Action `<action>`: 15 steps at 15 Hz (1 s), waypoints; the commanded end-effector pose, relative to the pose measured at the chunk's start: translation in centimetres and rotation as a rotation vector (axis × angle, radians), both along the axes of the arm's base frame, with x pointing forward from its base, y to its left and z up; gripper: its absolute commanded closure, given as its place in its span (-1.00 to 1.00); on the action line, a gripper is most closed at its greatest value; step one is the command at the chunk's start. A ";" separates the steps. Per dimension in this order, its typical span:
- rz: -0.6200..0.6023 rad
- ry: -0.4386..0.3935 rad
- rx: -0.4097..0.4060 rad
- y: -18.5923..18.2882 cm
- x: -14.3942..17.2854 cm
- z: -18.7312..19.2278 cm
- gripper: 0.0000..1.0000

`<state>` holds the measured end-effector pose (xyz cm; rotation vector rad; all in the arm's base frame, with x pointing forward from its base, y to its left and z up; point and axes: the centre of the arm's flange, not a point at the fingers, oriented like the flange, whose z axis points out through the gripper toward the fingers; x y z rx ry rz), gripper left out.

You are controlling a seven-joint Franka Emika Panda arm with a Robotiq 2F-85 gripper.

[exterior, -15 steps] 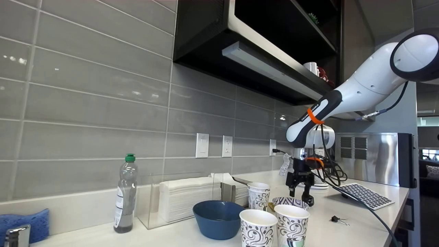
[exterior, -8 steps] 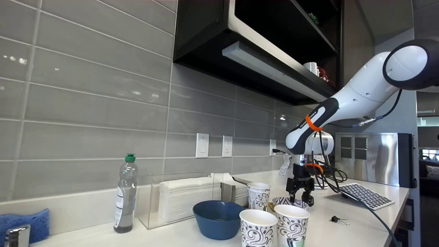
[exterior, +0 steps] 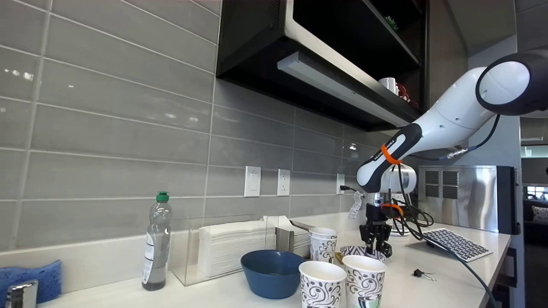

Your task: Unstack the coffee cups and bowl, then stack them back up using the coffee cup on the far right.

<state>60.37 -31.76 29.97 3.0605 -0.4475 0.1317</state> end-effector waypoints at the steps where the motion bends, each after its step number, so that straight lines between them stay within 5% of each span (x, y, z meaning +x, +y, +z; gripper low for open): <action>1: -0.007 -0.007 -0.006 -0.8 0.7 0.6 0.66; 4: -0.009 -0.007 -0.006 -1.1 0.7 0.6 1.00; 12: -0.019 -0.048 0.029 -2.0 0.4 3.2 0.99; 15: -0.011 -0.083 0.116 -2.2 0.1 6.0 0.99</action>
